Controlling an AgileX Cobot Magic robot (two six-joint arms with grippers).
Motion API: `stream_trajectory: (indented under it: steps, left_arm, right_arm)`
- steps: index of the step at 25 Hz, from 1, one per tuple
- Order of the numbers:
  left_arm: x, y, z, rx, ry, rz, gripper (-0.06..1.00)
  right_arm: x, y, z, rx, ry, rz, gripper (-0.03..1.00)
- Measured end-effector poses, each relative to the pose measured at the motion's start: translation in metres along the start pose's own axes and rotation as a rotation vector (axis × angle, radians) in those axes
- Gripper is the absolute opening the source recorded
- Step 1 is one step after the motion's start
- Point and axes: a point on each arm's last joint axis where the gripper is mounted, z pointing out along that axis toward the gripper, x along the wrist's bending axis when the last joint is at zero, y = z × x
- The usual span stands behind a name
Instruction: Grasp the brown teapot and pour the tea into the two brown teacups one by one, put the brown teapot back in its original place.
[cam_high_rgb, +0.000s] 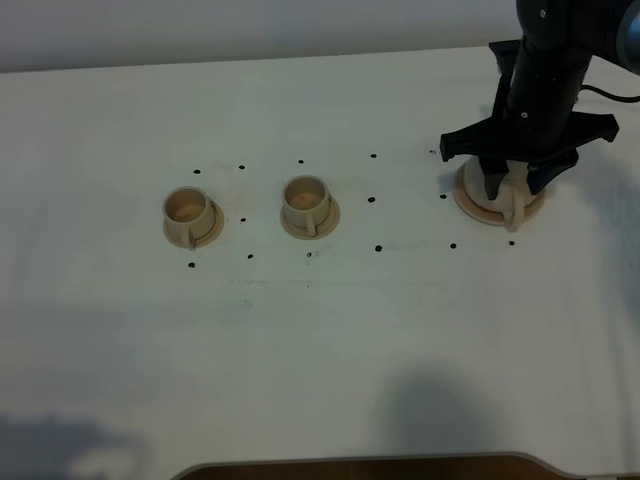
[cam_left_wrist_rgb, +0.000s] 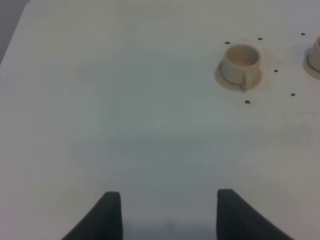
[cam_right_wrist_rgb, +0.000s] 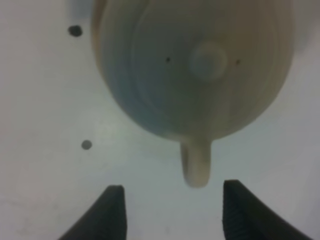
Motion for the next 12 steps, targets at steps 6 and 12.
stream_trajectory:
  steps: [6, 12]
  left_arm:
    - [0.0, 0.0, 0.0, 0.0, 0.0, 0.0, 0.46]
    - [0.0, 0.0, 0.0, 0.0, 0.001, 0.0, 0.46]
  right_arm:
    - [-0.004, 0.004, 0.011, 0.004, 0.003, -0.003, 0.45]
    - [-0.004, 0.005, 0.016, 0.012, 0.004, -0.01, 0.45]
